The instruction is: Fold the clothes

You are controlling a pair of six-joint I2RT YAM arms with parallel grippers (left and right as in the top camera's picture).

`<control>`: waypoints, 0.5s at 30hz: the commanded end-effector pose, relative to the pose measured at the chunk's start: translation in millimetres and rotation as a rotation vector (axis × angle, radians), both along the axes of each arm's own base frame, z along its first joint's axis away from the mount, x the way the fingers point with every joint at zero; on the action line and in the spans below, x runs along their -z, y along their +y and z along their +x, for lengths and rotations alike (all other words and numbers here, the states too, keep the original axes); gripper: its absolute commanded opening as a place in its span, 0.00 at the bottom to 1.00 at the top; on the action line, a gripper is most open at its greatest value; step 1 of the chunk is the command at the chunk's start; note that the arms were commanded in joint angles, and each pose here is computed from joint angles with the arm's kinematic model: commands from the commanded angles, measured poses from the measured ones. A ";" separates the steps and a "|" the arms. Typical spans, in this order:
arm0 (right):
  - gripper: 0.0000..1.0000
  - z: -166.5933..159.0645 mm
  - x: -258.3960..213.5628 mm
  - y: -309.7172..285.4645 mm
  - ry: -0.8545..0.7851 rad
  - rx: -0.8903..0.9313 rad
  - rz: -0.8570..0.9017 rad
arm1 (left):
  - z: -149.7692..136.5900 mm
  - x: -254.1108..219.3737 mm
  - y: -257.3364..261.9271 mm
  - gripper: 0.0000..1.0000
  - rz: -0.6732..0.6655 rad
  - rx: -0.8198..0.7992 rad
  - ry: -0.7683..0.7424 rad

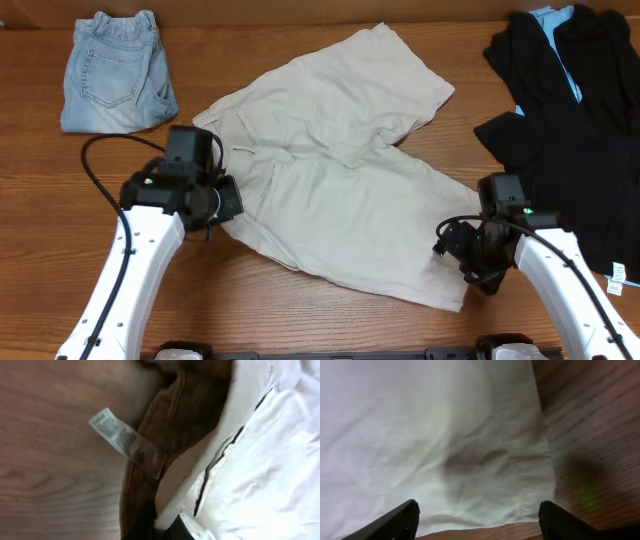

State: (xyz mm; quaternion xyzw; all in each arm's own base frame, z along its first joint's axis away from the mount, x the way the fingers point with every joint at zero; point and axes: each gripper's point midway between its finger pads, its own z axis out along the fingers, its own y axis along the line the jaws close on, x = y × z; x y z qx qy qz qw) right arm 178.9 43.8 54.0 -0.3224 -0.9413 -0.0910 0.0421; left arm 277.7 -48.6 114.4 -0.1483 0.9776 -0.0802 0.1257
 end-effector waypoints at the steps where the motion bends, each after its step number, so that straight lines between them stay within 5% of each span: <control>1: 0.80 -17.7 13.5 12.0 0.056 0.047 0.074 | 22.7 -25.1 11.2 0.04 0.026 0.011 -0.098; 6: 0.79 -55.6 36.1 21.6 0.176 0.064 0.065 | 22.8 -25.1 11.2 0.04 0.029 0.020 -0.099; 15: 0.78 -75.8 47.1 35.9 0.220 0.072 -0.031 | 23.0 -24.5 14.4 0.04 0.047 0.013 -0.099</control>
